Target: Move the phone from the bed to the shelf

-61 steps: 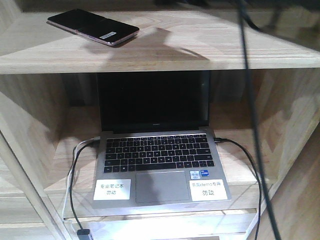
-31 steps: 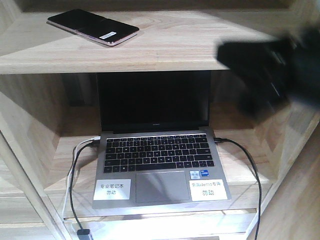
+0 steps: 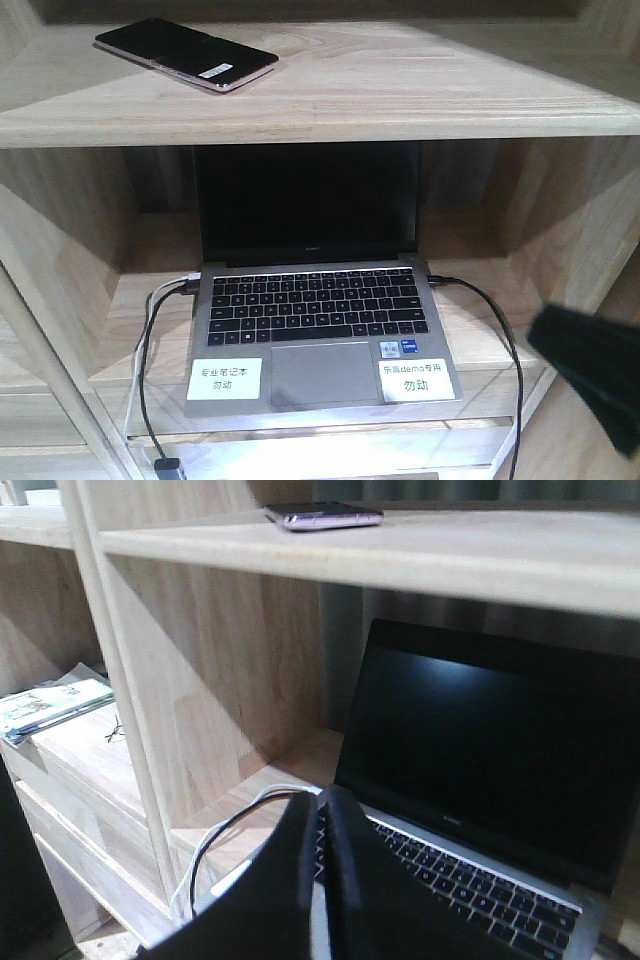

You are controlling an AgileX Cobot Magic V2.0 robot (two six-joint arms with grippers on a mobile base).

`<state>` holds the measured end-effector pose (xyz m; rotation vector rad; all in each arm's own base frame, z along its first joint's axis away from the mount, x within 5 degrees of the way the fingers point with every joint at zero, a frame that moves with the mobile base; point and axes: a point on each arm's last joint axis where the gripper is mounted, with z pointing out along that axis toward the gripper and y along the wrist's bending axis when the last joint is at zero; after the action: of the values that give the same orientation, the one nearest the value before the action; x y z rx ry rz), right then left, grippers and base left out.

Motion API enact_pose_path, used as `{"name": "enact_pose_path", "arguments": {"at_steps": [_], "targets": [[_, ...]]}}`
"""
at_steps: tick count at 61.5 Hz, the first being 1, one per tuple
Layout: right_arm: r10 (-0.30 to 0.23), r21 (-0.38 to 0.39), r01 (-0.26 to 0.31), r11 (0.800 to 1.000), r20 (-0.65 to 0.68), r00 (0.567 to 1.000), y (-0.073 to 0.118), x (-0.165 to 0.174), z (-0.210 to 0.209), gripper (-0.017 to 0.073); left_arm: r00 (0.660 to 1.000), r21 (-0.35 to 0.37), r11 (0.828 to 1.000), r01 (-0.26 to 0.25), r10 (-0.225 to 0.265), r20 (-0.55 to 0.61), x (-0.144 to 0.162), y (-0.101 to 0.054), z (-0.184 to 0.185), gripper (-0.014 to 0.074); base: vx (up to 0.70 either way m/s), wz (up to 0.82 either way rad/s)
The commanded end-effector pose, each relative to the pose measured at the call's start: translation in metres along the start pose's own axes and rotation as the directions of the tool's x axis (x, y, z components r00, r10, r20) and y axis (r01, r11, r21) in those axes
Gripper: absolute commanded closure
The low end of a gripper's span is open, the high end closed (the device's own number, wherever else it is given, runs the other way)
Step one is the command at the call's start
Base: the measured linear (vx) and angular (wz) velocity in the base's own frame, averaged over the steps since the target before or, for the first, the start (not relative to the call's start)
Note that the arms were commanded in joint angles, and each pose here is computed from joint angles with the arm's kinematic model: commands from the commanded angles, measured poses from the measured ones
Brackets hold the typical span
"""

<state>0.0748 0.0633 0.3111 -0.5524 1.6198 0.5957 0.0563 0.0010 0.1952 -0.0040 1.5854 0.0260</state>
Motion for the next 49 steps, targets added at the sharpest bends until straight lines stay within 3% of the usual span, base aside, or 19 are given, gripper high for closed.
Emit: {"name": "enact_pose_path", "arguments": {"at_steps": [1,43,49], "targets": [[0.016,0.034,-0.018,0.999,0.067,0.998,-0.0011,-0.0031,-0.0074,0.0564,0.994,-0.005,1.0,0.019,-0.018,0.104,-0.0154,0.0006,-0.0021,0.0592,0.0,0.0],[0.009,0.024,-0.011,1.0,0.086,0.996,0.0017,-0.0016,-0.0136,0.0564,0.994,-0.005,1.0,0.019,-0.018,0.104,-0.0154,0.0006,-0.0021,0.0592,0.0,0.0],[0.035,0.019,-0.037,0.999,0.096,0.995,0.002,-0.0024,-0.0136,0.0564,0.994,-0.005,1.0,0.019,-0.018,0.104,-0.0154,0.0006,-0.0021,0.0592,0.0,0.0]]}}
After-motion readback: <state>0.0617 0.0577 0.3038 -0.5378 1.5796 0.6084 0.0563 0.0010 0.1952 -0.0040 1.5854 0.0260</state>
